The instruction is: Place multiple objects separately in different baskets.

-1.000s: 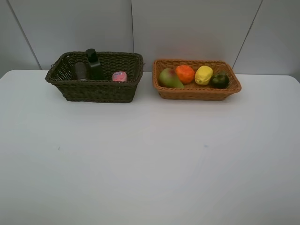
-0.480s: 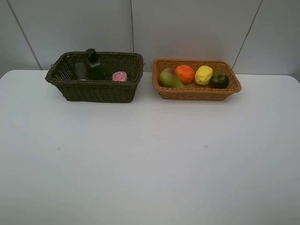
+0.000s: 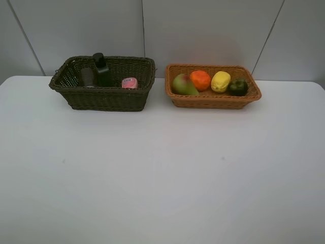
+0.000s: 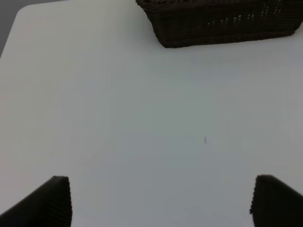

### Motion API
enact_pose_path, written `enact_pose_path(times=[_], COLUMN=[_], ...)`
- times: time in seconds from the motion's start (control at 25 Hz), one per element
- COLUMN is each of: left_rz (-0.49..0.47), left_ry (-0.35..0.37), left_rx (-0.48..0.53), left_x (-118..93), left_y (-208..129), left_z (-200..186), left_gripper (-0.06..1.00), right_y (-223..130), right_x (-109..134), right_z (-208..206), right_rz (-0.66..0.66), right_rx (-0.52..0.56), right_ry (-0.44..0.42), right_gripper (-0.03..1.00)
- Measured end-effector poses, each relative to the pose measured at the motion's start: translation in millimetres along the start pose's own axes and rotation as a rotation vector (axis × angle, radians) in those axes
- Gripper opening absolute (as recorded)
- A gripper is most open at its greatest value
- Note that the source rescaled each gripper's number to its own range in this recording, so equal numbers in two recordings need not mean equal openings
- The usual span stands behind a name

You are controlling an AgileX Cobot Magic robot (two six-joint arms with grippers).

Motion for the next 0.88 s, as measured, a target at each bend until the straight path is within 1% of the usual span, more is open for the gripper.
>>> enact_pose_path(times=[0.88], left_rz=[-0.001], left_ry=[-0.002], left_rx=[0.0], left_x=[-0.4], left_y=[0.1], left_z=[0.0], left_gripper=[1.0], right_y=[0.0], right_x=[0.0], right_z=[0.0], right_rz=[0.0], right_rx=[0.0], right_ry=[0.0], right_gripper=[0.99])
Point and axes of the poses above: a point on each arm's last joint axis where the gripper is mounted, z pointing out along that axis toward the gripper, x along the wrist's bending axis when the last joint is at zero, y = z × x, the point moved 7 cm from there along z, pointing out along that axis toward the gripper, and after that the axes turned 1 degree about z, right-handed, at the moved point
